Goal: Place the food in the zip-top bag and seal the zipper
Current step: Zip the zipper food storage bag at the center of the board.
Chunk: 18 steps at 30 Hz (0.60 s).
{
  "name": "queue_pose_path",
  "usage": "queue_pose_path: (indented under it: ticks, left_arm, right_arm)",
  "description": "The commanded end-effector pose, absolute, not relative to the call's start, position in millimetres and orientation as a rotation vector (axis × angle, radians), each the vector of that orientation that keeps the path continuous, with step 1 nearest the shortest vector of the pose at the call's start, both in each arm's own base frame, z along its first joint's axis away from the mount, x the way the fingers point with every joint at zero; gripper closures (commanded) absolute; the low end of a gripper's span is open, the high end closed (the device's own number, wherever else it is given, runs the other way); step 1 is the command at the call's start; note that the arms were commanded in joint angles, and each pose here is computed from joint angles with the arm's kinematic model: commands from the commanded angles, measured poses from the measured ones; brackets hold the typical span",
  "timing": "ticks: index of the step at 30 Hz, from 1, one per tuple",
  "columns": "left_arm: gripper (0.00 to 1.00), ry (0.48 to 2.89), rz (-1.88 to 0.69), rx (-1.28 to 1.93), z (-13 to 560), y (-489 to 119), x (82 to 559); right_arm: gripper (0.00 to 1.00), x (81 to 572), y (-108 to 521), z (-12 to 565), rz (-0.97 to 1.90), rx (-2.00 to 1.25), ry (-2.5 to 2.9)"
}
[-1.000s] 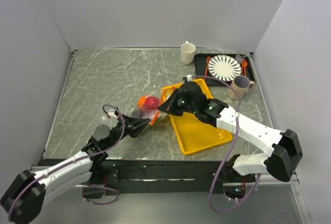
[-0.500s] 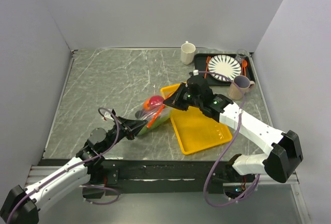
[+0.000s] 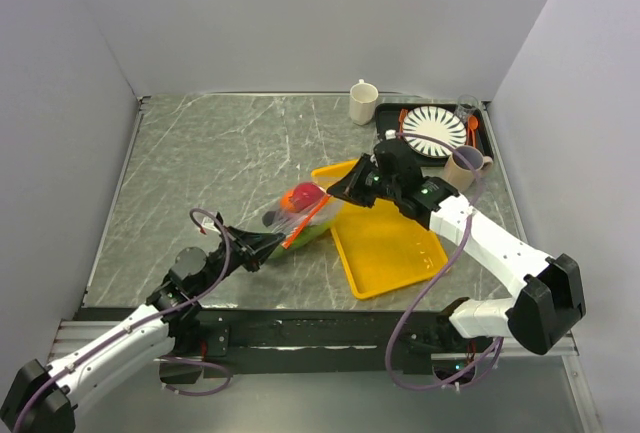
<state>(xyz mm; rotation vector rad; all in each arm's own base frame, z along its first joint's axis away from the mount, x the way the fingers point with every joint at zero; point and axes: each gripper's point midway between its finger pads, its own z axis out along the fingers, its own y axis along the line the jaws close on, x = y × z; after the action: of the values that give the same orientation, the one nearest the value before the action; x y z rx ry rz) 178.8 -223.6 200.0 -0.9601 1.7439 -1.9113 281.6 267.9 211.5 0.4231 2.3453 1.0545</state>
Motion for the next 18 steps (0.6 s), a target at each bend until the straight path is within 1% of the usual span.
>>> queue_pose_path:
  ticks: [1,10,18]
  left_arm:
    - [0.99,1.763,-1.872,-0.974,187,-220,177]
    - [0.99,1.744,-1.857,-0.993,192,-212,175]
    - [0.99,1.708,-1.858,-0.999,201,-205,172]
  right_arm:
    - [0.95,323,246,241,0.973,0.451,2.192]
    - [0.93,339,230,241,0.960,0.483,2.178]
    - [0.92,347,228,237,0.950,0.470,2.189]
